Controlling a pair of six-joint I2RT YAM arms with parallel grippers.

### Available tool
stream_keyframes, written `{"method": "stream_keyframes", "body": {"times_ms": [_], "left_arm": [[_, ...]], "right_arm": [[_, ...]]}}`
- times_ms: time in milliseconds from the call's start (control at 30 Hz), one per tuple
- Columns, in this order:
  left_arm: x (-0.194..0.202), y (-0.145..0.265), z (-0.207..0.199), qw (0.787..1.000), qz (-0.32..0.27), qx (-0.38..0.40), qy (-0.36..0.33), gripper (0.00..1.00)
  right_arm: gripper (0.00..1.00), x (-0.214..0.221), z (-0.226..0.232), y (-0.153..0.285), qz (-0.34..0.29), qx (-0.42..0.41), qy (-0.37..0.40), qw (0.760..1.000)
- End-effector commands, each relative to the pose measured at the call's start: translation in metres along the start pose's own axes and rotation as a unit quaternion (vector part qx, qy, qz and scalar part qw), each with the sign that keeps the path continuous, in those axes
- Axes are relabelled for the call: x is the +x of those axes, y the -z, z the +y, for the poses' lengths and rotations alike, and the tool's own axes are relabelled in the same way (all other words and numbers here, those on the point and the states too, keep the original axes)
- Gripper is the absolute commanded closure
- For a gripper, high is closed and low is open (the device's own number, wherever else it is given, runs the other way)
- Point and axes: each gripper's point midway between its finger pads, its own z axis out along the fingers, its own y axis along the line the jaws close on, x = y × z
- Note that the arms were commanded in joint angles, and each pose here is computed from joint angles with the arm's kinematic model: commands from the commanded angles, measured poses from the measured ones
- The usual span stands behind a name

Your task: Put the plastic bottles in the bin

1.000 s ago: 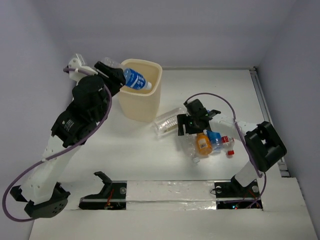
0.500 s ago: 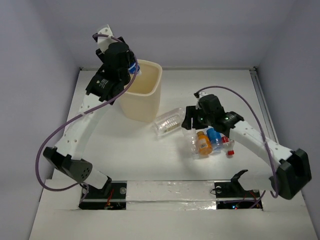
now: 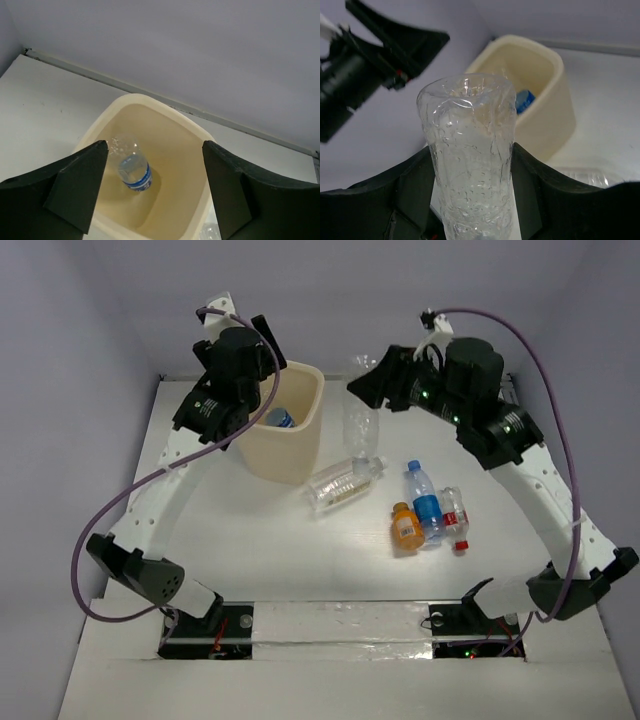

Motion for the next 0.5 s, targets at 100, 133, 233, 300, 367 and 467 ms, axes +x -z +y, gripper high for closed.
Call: {"method": "stream_keyframes", "body": {"times_ms": [100, 133, 233, 300, 367, 467], "left_arm": [[-0.025, 0.071, 0.007, 0.992, 0.002, 0.092, 0.081, 0.41], [-0.018, 0.077, 0.009, 0.991, 0.01, 0.101, 0.091, 0.48], [0.017, 0.098, 0.012, 0.982, 0.048, 0.144, 0.116, 0.68], [0.046, 0.11, 0.015, 0.978, 0.08, 0.157, 0.116, 0.72], [0.066, 0.118, 0.018, 0.975, 0.105, 0.156, 0.118, 0.78], [0.084, 0.131, 0.019, 0.972, 0.124, 0.165, 0.116, 0.83]], "right_arm": [[0.4, -0.061, 0.021, -0.048, -0.086, -0.025, -0.055, 0.995], [0.4, -0.063, 0.02, -0.056, -0.093, -0.025, -0.064, 0.993], [0.39, -0.072, 0.015, -0.084, -0.125, -0.017, -0.103, 0.987], [0.39, -0.075, -0.003, -0.107, -0.147, 0.014, -0.131, 0.98], [0.39, -0.084, -0.001, -0.117, -0.166, 0.015, -0.14, 0.976], [0.39, -0.094, 0.003, -0.14, -0.189, 0.025, -0.14, 0.972]]}}
